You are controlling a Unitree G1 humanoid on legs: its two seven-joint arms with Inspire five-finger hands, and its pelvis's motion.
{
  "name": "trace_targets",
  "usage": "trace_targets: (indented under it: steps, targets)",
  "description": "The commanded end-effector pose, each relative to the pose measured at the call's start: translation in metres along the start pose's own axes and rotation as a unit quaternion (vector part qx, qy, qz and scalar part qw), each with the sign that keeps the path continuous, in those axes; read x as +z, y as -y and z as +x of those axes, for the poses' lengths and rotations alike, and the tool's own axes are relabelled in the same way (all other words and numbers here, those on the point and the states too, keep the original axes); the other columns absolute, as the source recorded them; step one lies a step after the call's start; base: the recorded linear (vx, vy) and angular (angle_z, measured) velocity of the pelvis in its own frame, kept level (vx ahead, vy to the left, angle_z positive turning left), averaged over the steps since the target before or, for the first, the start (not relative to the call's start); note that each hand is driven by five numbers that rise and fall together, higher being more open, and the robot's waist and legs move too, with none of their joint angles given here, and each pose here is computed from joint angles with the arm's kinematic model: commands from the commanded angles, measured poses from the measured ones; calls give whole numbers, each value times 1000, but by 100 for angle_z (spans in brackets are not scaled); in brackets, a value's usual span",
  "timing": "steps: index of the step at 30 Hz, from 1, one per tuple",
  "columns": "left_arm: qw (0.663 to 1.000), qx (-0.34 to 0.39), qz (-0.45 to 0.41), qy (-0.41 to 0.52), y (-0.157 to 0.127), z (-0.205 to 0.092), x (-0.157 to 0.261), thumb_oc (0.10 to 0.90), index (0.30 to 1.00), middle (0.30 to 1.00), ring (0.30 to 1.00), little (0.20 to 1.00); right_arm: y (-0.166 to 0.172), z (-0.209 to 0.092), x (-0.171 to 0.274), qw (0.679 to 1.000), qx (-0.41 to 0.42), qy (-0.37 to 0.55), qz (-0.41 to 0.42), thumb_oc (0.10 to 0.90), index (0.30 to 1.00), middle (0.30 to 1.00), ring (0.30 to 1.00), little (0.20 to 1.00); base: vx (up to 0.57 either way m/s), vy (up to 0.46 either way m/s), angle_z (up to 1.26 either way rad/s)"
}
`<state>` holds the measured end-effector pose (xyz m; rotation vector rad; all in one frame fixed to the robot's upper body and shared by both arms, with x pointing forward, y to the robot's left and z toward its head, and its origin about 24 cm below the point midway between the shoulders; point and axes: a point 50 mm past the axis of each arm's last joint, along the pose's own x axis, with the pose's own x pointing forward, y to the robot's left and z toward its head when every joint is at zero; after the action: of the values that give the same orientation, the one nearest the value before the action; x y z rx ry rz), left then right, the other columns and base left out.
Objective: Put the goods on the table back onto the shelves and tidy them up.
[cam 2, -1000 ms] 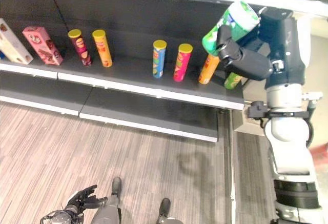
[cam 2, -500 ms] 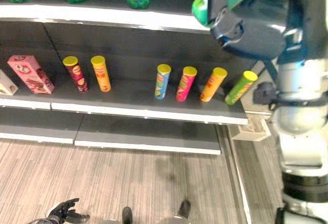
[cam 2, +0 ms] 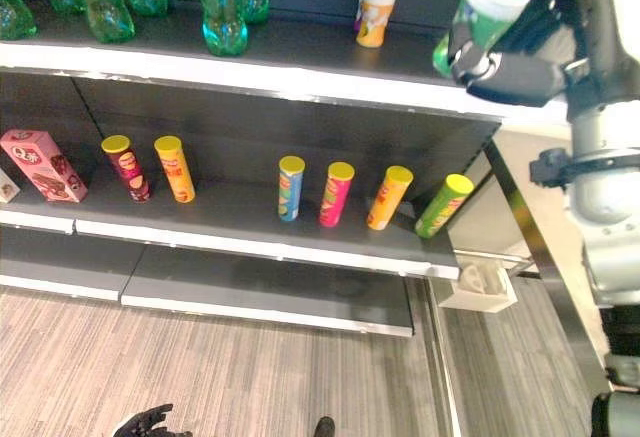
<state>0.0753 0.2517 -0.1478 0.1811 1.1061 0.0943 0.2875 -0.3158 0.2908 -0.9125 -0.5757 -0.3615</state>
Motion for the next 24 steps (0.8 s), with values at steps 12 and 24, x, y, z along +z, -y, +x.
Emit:
trace_targets:
  steps: [12,24]
  targets:
    - [999,53,0,-9,-31,-6,-7,800,900,900,900,900,40,69,36,996,-81,25,-35,400,300,300,300,300,33,-45,16]
    - [999,50,3,-9,-27,-4,-6,800,900,900,900,900,50,67,15,992,-105,-20,-66,400,300,300,300,300,24,-19,15]
